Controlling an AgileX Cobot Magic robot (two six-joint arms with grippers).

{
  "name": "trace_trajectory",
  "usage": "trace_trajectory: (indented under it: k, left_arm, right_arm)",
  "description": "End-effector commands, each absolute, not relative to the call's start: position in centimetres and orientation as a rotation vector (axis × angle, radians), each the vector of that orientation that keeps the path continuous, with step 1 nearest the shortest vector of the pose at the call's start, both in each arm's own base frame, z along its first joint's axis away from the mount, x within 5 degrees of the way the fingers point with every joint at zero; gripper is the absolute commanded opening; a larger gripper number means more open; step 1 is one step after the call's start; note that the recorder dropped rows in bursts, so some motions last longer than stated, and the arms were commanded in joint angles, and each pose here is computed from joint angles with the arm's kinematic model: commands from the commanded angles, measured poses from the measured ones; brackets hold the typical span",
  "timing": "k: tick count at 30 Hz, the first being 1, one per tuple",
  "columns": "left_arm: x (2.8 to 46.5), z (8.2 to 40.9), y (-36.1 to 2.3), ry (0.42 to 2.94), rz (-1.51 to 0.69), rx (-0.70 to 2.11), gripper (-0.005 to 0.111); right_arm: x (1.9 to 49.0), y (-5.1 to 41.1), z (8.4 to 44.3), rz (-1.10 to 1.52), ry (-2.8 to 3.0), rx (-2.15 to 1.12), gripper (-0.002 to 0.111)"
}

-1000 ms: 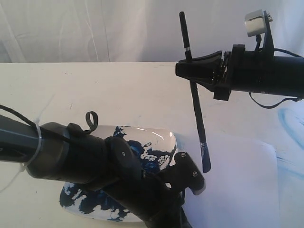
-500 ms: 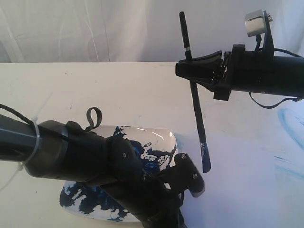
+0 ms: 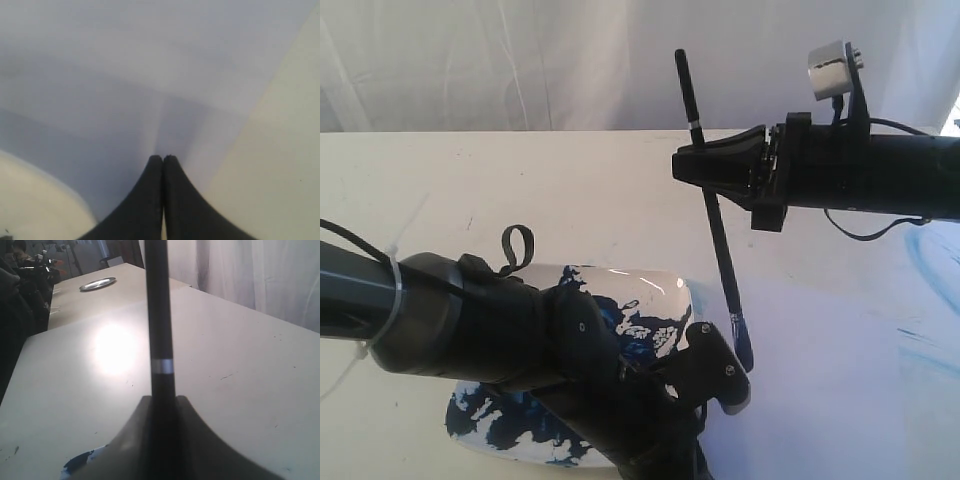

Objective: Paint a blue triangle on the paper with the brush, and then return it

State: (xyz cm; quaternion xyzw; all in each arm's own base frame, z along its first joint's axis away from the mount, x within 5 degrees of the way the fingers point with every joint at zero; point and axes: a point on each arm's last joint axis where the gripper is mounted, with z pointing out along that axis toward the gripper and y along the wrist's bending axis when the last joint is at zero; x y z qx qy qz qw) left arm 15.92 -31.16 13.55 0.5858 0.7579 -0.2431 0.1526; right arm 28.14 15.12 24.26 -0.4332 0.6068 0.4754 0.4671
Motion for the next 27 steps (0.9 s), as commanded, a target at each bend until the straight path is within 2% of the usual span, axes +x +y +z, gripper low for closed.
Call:
trace_trajectory:
  k: [1,9,27]
  left_arm:
    - [15.5,13.0,-30.7,2.185,-0.685,1.73,0.0]
    - [15.5,13.0,-30.7,2.185,-0.685,1.73,0.0]
    - [15.5,13.0,-30.7,2.185,-0.685,1.73,0.0]
  right_arm:
    - [28.2,15.2,23.7,1.179,1.485,-1.067,0.0]
    - [28.6,15.3,22.6,1.198,1.518,-1.057,0.0]
    - [28.6,15.3,22.6,1.198,1.518,-1.057,0.0]
